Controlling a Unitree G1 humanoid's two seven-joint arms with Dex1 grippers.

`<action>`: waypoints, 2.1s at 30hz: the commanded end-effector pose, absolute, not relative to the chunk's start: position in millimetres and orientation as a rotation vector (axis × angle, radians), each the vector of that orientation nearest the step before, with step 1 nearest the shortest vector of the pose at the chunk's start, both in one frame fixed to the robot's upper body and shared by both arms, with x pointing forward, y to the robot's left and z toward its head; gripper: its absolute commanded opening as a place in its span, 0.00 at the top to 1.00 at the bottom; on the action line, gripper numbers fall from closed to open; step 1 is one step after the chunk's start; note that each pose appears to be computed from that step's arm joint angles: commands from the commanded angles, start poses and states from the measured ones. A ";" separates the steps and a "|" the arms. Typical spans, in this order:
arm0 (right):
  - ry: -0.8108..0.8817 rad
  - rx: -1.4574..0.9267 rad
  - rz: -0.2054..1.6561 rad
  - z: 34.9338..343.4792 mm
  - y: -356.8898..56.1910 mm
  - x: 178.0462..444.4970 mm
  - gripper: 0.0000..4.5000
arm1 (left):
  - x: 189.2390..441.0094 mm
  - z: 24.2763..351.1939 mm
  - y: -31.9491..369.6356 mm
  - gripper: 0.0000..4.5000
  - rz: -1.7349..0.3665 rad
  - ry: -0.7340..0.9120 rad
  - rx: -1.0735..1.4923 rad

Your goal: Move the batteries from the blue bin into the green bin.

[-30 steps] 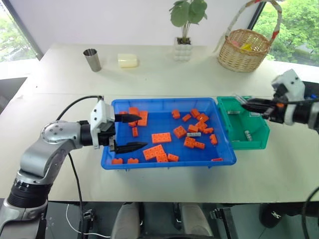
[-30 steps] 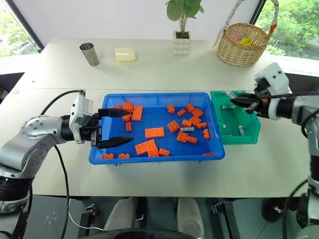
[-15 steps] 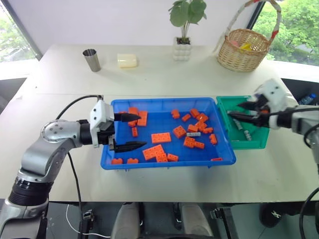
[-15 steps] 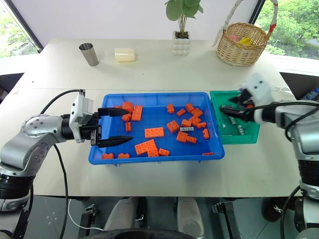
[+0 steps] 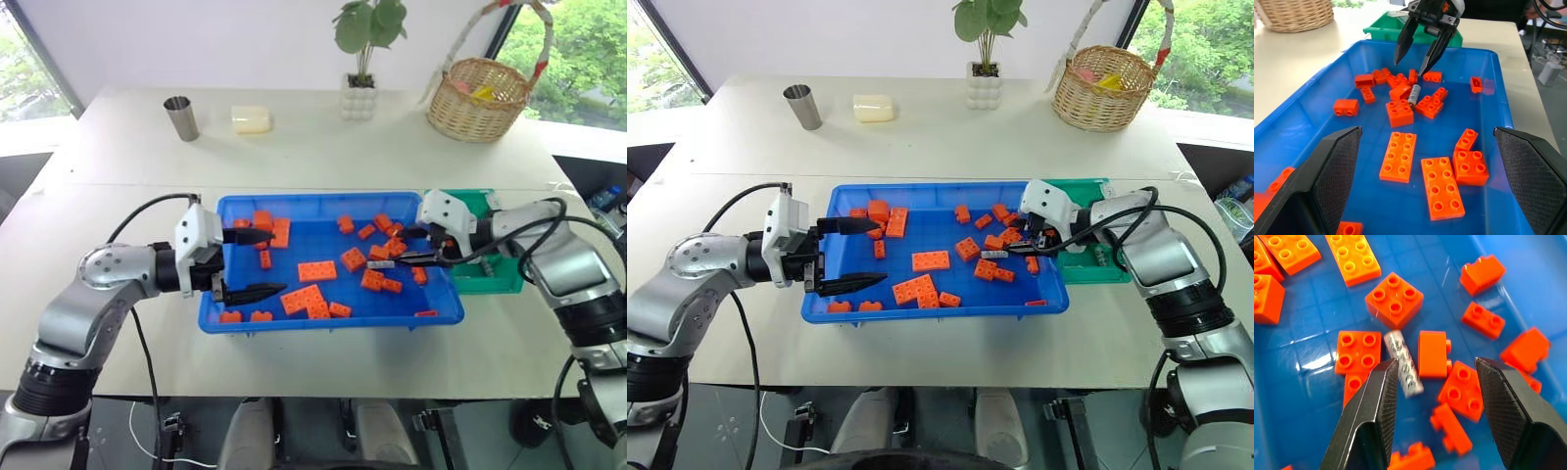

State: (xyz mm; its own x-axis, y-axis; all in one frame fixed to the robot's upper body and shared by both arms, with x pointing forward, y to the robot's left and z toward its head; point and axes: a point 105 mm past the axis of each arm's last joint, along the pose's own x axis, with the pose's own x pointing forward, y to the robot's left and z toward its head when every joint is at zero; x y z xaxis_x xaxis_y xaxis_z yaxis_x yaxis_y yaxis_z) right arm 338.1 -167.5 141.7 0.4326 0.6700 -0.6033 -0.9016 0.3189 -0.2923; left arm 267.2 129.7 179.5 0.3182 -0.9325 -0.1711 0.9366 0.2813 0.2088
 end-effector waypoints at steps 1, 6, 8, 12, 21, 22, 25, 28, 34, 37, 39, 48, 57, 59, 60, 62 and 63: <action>0.458 -0.674 1.067 127.8 -173.2 339.3 0.44 | 263.4 191.7 133.5 0.00 -1.231 -0.031 0.323; 0.443 -0.725 1.086 134.4 -170.3 335.0 0.44 | 262.5 192.5 135.7 0.00 -1.219 -0.031 0.323; 0.435 -0.773 1.090 138.1 -168.8 333.0 0.44 | 263.0 192.7 136.3 0.00 -1.217 -0.031 0.323; 0.431 -0.858 1.101 142.3 -164.9 329.4 0.44 | 264.9 193.0 134.4 0.00 -1.219 -0.036 0.322; 0.380 -1.013 1.205 166.6 -139.6 325.1 0.44 | 270.3 195.1 130.9 0.00 -1.233 -0.054 0.322; 0.382 -1.032 1.220 166.0 -138.5 325.3 0.44 | 270.8 195.0 130.5 0.00 -1.234 -0.056 0.321; 0.394 -1.070 1.253 163.2 -137.0 327.9 0.44 | 271.3 194.3 129.3 0.00 -1.236 -0.060 0.319; 0.412 -1.097 1.279 159.8 -137.7 332.0 0.64 | 272.1 194.6 127.4 0.00 -1.237 -0.064 0.318; 0.446 -1.128 1.280 158.2 -143.5 347.1 0.85 | 270.9 193.9 130.1 0.00 -1.221 -0.067 0.318; 0.455 -1.138 1.291 156.8 -144.9 349.3 0.85 | 269.6 193.6 131.7 0.00 -1.213 -0.065 0.319; 0.459 -1.128 1.310 157.0 -143.5 347.7 0.85 | 268.0 189.1 133.8 0.00 -1.205 -0.060 0.318; 0.453 -1.128 1.330 157.4 -140.8 344.9 0.85 | 264.7 191.0 135.2 0.00 -1.198 -0.064 0.322; 0.479 -1.115 1.335 144.2 -140.8 344.9 0.85 | 267.0 198.8 132.5 0.00 -1.203 -0.071 0.325; 0.483 -1.114 1.337 141.8 -140.5 345.1 0.85 | 267.3 199.2 132.1 0.00 -1.204 -0.072 0.326; 0.490 -1.108 1.341 140.6 -140.5 344.7 0.85 | 267.4 199.4 132.1 0.00 -1.204 -0.072 0.327; 0.505 -1.109 1.358 138.0 -140.9 342.7 0.80 | 267.6 199.7 132.1 0.00 -1.202 -0.072 0.328; 0.502 -1.118 1.356 136.8 -140.8 343.4 0.74 | 267.6 199.8 132.1 0.00 -1.202 -0.072 0.329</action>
